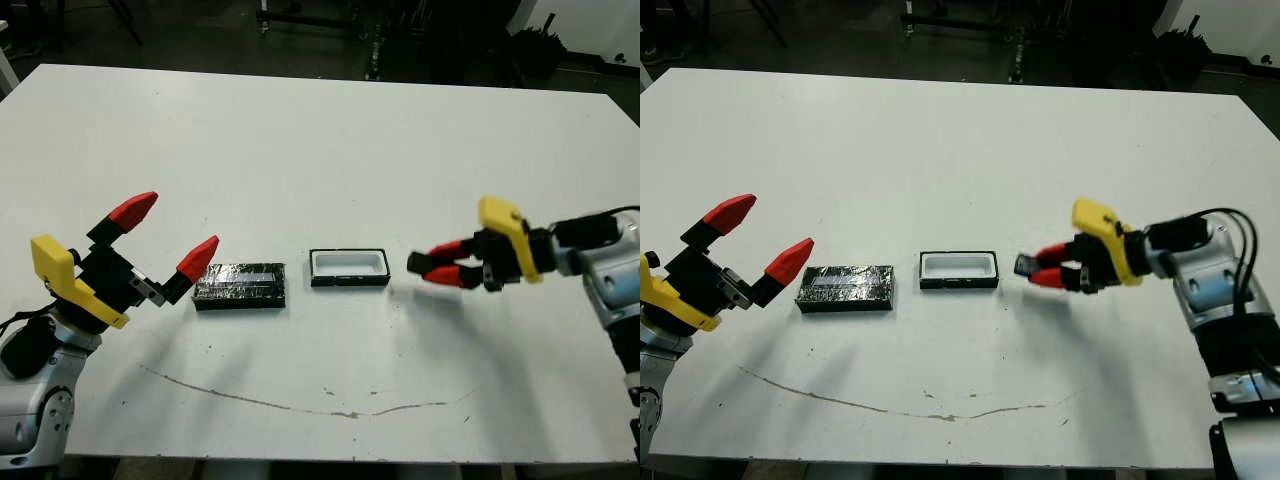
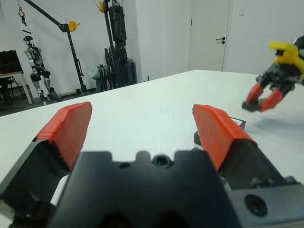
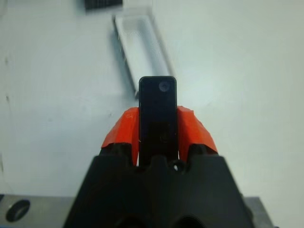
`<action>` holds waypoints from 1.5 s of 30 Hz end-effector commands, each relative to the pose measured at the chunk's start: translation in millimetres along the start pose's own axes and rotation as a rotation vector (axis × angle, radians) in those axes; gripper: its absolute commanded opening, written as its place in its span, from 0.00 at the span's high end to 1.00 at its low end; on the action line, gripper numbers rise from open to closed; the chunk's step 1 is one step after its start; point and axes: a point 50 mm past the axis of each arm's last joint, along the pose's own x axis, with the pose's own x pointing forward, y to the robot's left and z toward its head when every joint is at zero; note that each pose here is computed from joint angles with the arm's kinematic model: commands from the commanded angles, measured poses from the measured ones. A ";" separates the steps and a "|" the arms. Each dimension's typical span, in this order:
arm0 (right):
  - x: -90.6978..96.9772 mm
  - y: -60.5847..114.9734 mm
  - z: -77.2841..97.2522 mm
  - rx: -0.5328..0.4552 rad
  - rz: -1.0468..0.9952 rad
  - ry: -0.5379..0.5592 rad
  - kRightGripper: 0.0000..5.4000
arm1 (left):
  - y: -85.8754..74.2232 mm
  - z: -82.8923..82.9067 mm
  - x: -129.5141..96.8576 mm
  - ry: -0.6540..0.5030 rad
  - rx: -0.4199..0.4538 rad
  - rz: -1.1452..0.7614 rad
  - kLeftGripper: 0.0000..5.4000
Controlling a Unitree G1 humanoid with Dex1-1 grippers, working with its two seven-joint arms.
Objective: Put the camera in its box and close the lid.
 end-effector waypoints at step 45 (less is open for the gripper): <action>116.6 0.4 41.8 0.105 0.231 -0.040 0.69 | -4.5 -2.8 -3.0 0.031 0.009 -0.005 0.00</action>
